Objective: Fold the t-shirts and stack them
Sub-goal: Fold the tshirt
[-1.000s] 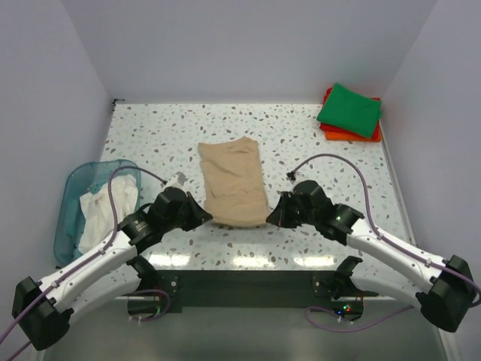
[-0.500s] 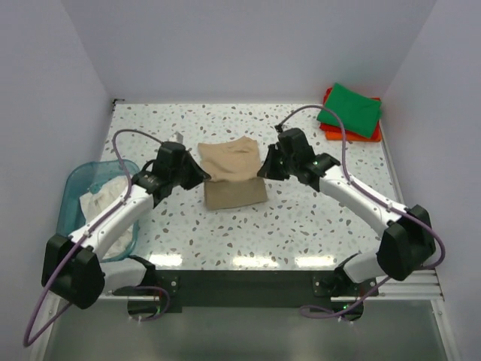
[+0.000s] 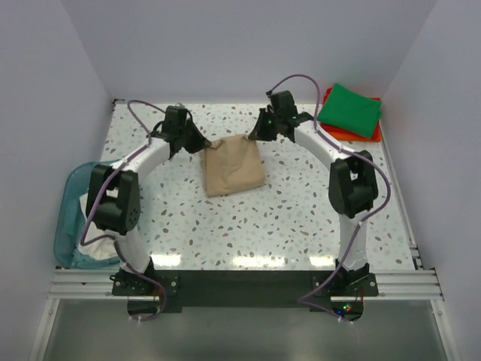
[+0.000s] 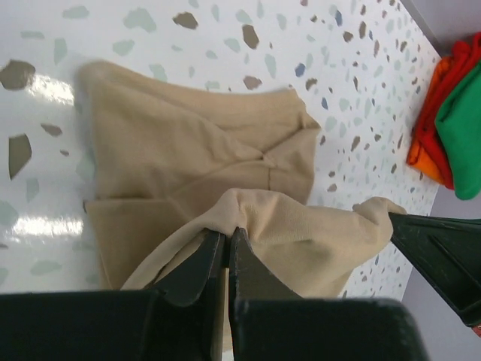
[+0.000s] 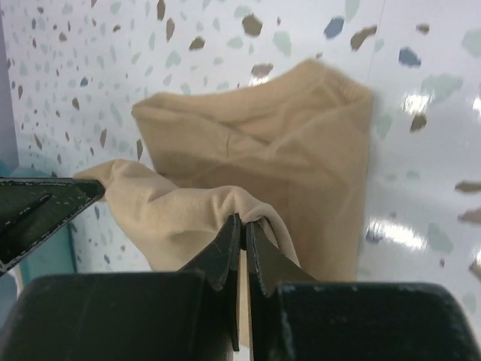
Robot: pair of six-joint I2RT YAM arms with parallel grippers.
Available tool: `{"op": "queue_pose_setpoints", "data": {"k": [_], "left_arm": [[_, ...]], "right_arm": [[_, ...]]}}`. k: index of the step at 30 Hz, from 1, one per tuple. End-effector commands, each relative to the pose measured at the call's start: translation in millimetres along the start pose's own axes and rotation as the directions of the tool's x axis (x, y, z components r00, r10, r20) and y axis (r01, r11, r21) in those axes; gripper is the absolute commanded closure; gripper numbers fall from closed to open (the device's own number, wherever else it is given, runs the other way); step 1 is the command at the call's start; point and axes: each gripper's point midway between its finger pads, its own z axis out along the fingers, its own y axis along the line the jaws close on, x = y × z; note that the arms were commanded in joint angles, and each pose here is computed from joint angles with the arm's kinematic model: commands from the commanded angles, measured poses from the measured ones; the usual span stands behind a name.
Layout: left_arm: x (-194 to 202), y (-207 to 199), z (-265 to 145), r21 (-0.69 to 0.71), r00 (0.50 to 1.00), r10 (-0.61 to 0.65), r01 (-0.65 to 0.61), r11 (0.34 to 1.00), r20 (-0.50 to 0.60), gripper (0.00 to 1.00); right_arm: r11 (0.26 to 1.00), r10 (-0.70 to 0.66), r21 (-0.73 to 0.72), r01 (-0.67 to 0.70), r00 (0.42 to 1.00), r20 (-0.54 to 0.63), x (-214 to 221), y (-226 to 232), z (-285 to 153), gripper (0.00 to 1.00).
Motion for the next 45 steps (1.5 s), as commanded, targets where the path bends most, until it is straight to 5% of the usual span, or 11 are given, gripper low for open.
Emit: {"op": "queue_pose_setpoints", "data": {"k": [1,7,9,10,11,14,19,24,28,32,45], "left_arm": [[-41,-8,22,0.079,0.999,0.012,-0.016,0.997,0.053,1.00],[-69,14,64,0.093,0.997,-0.030,0.023,0.995,0.071,1.00],[-71,24,77,0.091,0.997,-0.045,0.040,0.995,0.055,1.00],[-72,21,80,0.120,0.998,-0.044,0.038,0.992,0.050,0.96],[-78,20,80,0.135,0.997,-0.045,0.035,0.990,0.068,0.76],[-94,16,76,0.176,0.993,-0.037,0.017,0.984,0.111,0.48],[-115,7,38,0.207,0.980,-0.028,-0.013,0.978,0.197,0.41],[-90,-12,12,0.206,0.981,0.010,-0.051,0.977,0.196,0.51],[-54,-25,17,0.215,0.987,0.046,-0.079,0.973,0.154,0.76],[-28,-36,34,0.229,0.991,0.083,-0.106,0.968,0.106,0.87],[-41,24,112,0.076,0.994,0.073,-0.079,0.994,0.080,0.93]], "right_arm": [[0.996,-0.031,-0.083,0.034,0.999,0.042,-31,10,20,1.00],[0.992,-0.006,-0.122,0.015,0.997,0.072,-57,-3,72,1.00],[0.990,-0.007,-0.139,0.018,0.996,0.085,-66,0,79,0.88],[0.991,-0.008,-0.132,0.018,0.997,0.075,-64,-6,87,0.82],[0.991,-0.007,-0.131,0.018,0.996,0.084,-68,-8,87,0.69],[0.992,0.001,-0.123,0.013,0.993,0.115,-81,-14,78,0.46],[0.998,0.015,-0.068,-0.005,0.988,0.154,-96,-32,42,0.40],[0.995,0.054,-0.088,-0.040,0.985,0.163,-69,-28,-9,0.44],[0.975,0.111,-0.202,-0.088,0.988,0.106,-23,-19,-24,0.70],[0.961,0.112,-0.258,-0.096,0.993,0.047,16,-8,-19,0.74],[0.962,0.165,-0.193,-0.192,0.975,-0.147,82,-46,43,0.80]]}}
